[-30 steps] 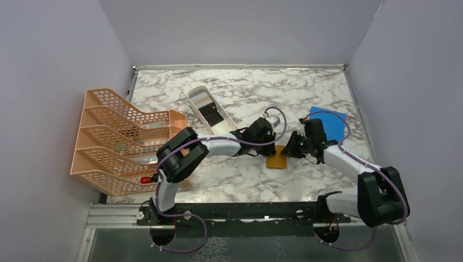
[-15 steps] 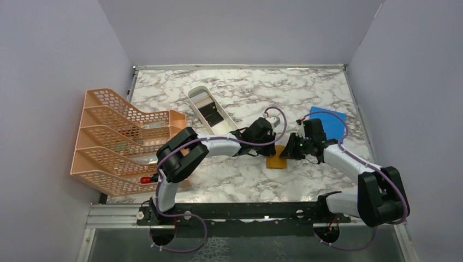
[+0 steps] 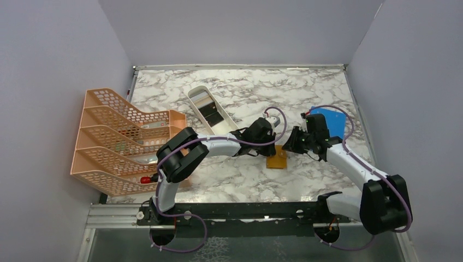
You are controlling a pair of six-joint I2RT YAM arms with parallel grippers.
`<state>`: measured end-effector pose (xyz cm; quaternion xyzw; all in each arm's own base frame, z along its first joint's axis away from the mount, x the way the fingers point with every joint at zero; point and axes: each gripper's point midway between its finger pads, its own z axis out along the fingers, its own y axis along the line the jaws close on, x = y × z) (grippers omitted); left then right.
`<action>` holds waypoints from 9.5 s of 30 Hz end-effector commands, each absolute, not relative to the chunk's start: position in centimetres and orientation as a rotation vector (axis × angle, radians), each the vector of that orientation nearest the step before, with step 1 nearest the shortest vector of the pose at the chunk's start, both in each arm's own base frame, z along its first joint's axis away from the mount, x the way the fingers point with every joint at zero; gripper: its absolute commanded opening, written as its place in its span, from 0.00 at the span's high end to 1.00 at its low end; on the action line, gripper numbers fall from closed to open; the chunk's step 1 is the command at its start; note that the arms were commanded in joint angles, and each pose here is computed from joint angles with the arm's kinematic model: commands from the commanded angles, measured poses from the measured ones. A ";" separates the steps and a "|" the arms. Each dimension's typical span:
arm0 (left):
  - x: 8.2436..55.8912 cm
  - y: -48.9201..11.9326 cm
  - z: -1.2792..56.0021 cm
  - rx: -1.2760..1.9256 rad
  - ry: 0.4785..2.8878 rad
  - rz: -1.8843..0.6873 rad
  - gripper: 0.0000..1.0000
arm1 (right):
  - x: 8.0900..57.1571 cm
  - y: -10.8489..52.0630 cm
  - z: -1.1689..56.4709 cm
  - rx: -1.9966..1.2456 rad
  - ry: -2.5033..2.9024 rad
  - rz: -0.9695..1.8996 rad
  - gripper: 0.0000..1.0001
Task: Put the credit cards into the card holder
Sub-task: Close the card holder at the center of the board.
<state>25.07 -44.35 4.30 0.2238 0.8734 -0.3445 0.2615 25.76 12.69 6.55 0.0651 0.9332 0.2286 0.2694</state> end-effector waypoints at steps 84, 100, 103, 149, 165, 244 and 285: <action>24.4 -42.8 1.1 0.590 2.450 -0.845 0.88 | 22.1 14.5 2.5 0.040 2.712 0.580 0.90; 24.1 -42.8 1.1 0.573 2.448 -0.871 0.88 | 20.9 14.2 0.2 0.036 2.827 0.405 0.95; 24.0 -42.7 1.1 0.570 2.448 -0.876 0.88 | 20.4 14.0 -0.4 0.059 2.861 0.363 0.96; 24.7 -41.0 1.1 0.538 2.443 -1.029 0.87 | 21.9 14.7 5.4 0.319 2.749 0.221 0.94; 24.6 -41.5 2.0 0.530 2.430 -1.087 0.82 | 24.4 15.6 6.3 0.280 2.687 0.235 0.84; 23.1 -40.2 6.0 0.514 2.362 -1.165 0.76 | 26.2 17.7 5.0 -0.139 2.649 0.410 0.52; 23.2 -40.0 5.1 0.504 2.371 -1.148 0.78 | 24.2 16.6 7.3 -0.011 2.663 0.415 0.72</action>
